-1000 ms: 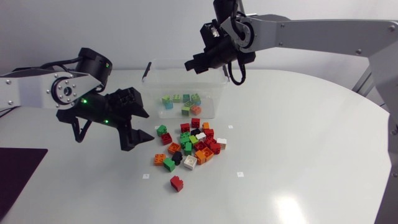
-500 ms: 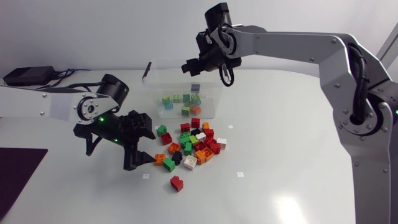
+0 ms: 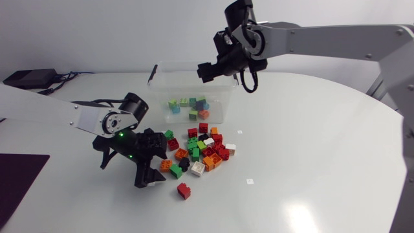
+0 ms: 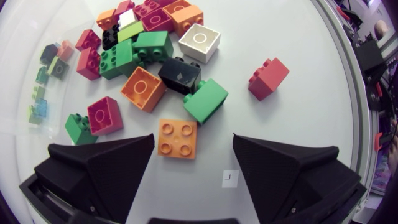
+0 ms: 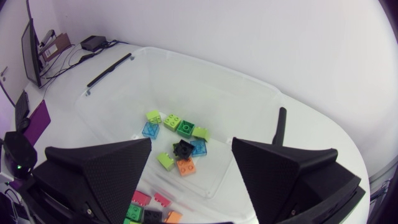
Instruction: Place the duplo bricks in the container
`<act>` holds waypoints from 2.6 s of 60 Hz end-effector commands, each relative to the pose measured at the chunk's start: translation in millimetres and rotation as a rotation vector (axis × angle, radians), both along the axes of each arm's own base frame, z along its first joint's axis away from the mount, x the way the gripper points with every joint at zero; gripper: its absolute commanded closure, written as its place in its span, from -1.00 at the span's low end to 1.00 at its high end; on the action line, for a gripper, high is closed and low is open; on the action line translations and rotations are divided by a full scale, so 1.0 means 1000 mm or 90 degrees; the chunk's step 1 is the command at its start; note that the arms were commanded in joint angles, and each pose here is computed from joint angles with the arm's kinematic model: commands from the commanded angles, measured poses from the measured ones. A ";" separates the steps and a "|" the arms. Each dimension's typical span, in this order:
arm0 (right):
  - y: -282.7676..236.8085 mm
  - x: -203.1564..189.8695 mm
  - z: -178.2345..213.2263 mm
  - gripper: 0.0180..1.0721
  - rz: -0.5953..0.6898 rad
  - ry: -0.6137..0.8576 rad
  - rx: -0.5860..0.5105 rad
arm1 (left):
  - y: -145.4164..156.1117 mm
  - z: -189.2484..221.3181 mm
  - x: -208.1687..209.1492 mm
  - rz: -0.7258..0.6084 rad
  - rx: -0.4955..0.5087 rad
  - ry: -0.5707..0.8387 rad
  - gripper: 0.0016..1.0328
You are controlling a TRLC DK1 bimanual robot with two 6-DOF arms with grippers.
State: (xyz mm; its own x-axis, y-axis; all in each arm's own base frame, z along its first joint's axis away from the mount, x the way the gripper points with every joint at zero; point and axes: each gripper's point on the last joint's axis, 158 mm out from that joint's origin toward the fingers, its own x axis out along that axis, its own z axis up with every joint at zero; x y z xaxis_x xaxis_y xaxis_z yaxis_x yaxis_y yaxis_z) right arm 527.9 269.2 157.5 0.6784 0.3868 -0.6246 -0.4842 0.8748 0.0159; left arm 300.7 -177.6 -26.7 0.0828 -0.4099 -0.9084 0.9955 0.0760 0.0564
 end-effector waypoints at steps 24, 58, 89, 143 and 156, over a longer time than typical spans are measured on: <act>-0.052 -0.107 -0.023 -0.82 -0.002 0.048 -0.037 | -0.004 -0.014 0.004 -0.021 0.010 0.007 0.38; -0.070 -0.141 -0.097 -0.82 -0.107 0.214 -0.087 | 0.020 0.039 0.027 0.032 -0.017 -0.080 0.69; -0.069 -0.146 -0.149 -0.73 -0.147 0.326 -0.138 | 0.010 0.142 0.089 0.136 -0.110 -0.214 0.69; -0.101 -0.148 -0.191 -0.61 -0.213 0.385 -0.179 | -0.027 0.226 0.179 0.257 -0.285 -0.341 0.69; -0.099 -0.151 -0.205 -0.45 -0.210 0.400 -0.190 | -0.032 0.224 0.202 0.285 -0.299 -0.349 0.69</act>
